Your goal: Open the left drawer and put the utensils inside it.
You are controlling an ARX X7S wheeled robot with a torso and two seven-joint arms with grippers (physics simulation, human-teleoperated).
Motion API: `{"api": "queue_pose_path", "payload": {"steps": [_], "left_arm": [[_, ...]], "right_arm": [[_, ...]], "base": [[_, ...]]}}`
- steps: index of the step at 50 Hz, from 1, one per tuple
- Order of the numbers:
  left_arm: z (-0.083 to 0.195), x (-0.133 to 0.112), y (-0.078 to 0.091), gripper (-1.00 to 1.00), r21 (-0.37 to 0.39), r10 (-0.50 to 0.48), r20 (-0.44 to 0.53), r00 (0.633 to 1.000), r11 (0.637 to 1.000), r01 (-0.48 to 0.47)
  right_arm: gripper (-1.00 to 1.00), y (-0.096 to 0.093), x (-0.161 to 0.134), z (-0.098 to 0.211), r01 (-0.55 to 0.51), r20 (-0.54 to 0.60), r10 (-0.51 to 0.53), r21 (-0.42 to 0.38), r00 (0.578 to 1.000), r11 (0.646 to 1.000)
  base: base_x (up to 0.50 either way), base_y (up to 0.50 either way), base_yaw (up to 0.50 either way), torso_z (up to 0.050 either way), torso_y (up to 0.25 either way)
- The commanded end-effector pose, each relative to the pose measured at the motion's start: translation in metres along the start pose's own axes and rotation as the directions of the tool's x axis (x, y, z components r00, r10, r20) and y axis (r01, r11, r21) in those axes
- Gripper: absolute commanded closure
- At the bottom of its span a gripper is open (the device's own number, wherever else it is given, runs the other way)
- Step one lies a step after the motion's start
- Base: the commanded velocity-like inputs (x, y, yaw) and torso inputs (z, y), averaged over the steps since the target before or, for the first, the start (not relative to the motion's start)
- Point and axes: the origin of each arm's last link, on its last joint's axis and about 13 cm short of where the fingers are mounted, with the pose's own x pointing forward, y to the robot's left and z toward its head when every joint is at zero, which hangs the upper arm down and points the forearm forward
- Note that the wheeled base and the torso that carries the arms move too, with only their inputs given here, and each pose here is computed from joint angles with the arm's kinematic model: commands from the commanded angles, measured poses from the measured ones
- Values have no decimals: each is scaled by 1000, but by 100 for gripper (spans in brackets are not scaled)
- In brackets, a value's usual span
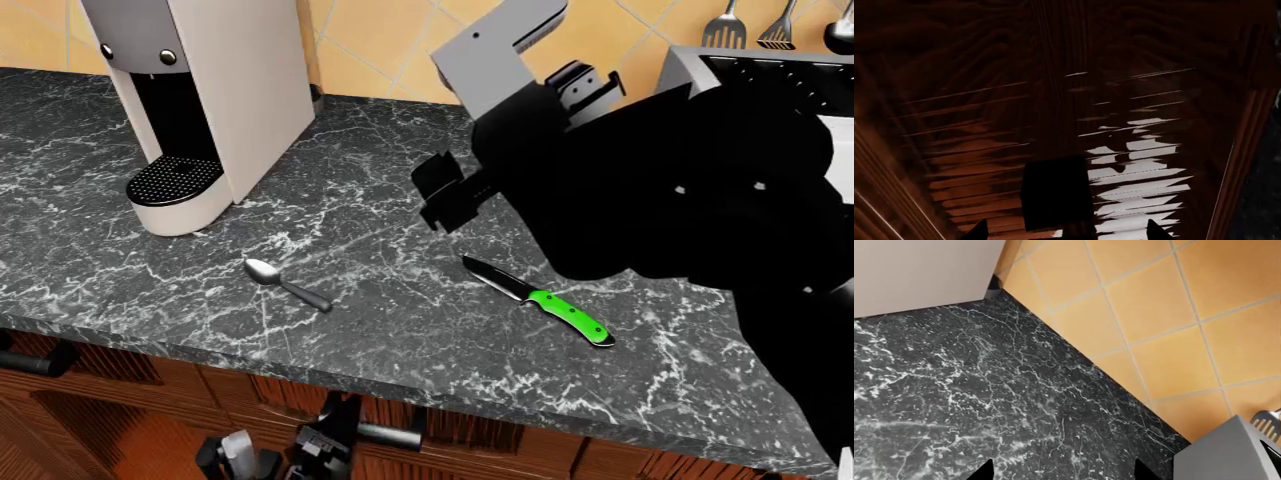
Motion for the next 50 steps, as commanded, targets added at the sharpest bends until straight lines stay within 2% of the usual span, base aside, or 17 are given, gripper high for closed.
{"api": "queue_pose_path", "payload": {"steps": [1,13,14,36,37,50], "left_arm": [[2,10,3,-100,0,34,-48,998,999,-34],[4,17,5,-100,-2,50,-53,997,999,-50],[4,17,5,100,-1,44,-54,998,999,-44],[5,14,3,100,9,45,-29,999,999,-45],[4,10,-1,100,2,45,-29,999,999,-45],[4,10,-2,100,2,45,-29,999,999,-45]], "right_arm": [[-100,-1,1,0,6,1,-6,6,1000,1000],[-100,0,3,-3,9,-1,-9,5,1000,1000],[-100,0,4,-3,9,-2,-9,8,1000,1000],[-100,0,2,-1,8,11,-8,5,1000,1000],[-100,0,4,-2,42,-8,-42,-9,999,999],[-100,0,4,-2,42,-8,-42,-9,999,999]], "base": [[0,0,0,0,0],[0,0,0,0,0],[0,0,0,0,0],[0,0,0,0,0],[0,0,0,0,0],[0,0,0,0,0]]}}
